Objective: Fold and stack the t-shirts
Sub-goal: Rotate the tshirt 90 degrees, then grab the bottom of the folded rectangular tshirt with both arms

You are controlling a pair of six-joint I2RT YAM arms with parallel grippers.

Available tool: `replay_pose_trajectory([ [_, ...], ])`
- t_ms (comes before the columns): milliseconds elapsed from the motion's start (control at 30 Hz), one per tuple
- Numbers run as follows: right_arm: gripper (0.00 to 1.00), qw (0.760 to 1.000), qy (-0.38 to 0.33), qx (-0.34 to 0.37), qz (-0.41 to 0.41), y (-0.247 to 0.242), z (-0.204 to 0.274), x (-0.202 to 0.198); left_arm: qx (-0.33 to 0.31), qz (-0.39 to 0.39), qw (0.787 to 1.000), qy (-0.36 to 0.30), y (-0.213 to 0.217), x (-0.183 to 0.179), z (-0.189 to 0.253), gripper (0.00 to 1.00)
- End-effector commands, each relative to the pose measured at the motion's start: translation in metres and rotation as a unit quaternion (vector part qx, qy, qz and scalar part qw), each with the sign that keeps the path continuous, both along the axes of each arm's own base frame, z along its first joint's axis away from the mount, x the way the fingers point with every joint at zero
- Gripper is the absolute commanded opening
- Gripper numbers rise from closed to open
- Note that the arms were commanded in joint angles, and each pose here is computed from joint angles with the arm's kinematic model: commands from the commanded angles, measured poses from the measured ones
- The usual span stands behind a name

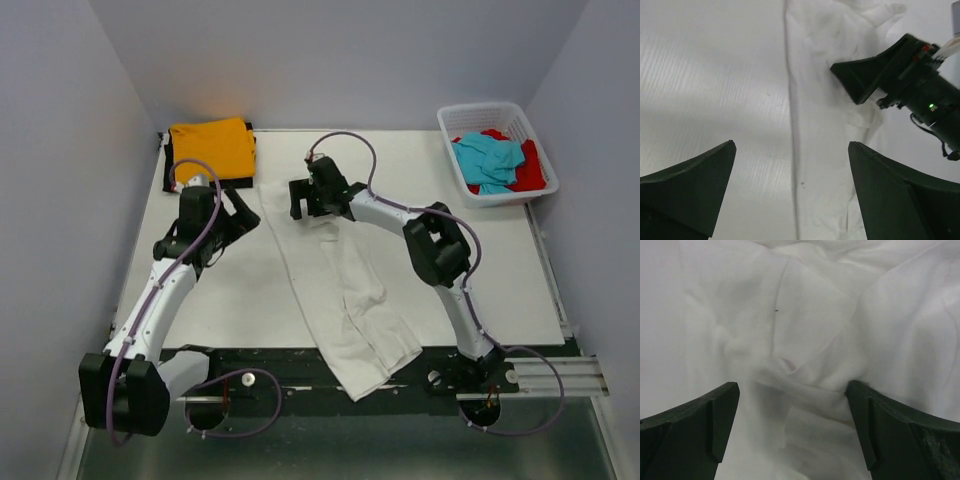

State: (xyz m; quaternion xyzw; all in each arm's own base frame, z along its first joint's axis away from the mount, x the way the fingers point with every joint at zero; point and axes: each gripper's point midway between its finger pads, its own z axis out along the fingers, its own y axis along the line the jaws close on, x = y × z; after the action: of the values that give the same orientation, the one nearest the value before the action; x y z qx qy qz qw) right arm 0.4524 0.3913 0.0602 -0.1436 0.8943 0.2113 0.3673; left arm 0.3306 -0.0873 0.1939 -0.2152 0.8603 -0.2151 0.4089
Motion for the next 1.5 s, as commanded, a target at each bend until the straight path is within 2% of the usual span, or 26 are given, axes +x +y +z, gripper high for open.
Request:
replay_pose_trajectory([
  [0, 1.0, 0.997, 0.005, -0.075, -0.023, -0.014, -0.041, 0.022, -0.003, 0.058, 0.998, -0.007, 0.017, -0.017, -0.035, 0.99],
  [167, 1.0, 0.988, 0.051, -0.102, -0.107, -0.05, -0.086, 0.051, -0.013, 0.023, 1.0, -0.017, 0.007, -0.023, -0.036, 0.99],
  [300, 1.0, 0.965, 0.106, -0.11, -0.213, -0.099, -0.114, 0.073, -0.027, -0.002, 0.999, -0.018, -0.003, -0.022, -0.037, 0.99],
  [400, 1.0, 0.944, 0.138, -0.08, -0.289, -0.133, -0.122, 0.088, -0.044, -0.031, 0.998, -0.016, -0.015, -0.02, -0.038, 0.99],
  [533, 1.0, 0.917, 0.118, -0.061, -0.376, -0.173, -0.11, 0.109, -0.051, -0.065, 0.997, -0.003, -0.031, -0.018, -0.043, 0.99],
  [600, 1.0, 0.914, 0.116, -0.039, -0.387, -0.177, -0.101, 0.118, -0.046, -0.084, 0.995, 0.007, -0.042, -0.019, -0.047, 0.99],
  [700, 1.0, 0.927, 0.098, -0.014, -0.361, -0.165, -0.077, 0.135, -0.05, -0.119, 0.991, 0.024, -0.062, -0.025, -0.053, 0.99],
  [833, 1.0, 0.965, 0.059, 0.038, -0.254, -0.13, -0.019, 0.15, -0.059, -0.194, 0.978, 0.059, -0.099, -0.052, -0.068, 0.99],
  [900, 1.0, 0.974, 0.029, 0.053, -0.216, -0.121, 0.02, 0.148, -0.062, -0.223, 0.969, 0.08, -0.113, -0.069, -0.078, 0.99],
  [1000, 1.0, 0.983, -0.016, 0.056, -0.176, -0.12, 0.078, 0.13, -0.059, -0.257, 0.957, 0.118, -0.127, -0.103, -0.098, 0.99],
  [1100, 1.0, 0.987, -0.033, 0.05, -0.147, -0.125, 0.098, 0.086, -0.047, -0.262, 0.952, 0.149, -0.129, -0.136, -0.12, 0.98],
  [1267, 1.0, 0.988, 0.008, 0.038, -0.152, -0.145, 0.073, -0.024, -0.046, -0.275, 0.943, 0.181, -0.129, -0.183, -0.147, 0.99],
  [1467, 1.0, 0.978, 0.096, 0.025, -0.184, -0.179, 0.029, -0.15, -0.035, -0.293, 0.935, 0.195, -0.129, -0.213, -0.16, 0.97],
])
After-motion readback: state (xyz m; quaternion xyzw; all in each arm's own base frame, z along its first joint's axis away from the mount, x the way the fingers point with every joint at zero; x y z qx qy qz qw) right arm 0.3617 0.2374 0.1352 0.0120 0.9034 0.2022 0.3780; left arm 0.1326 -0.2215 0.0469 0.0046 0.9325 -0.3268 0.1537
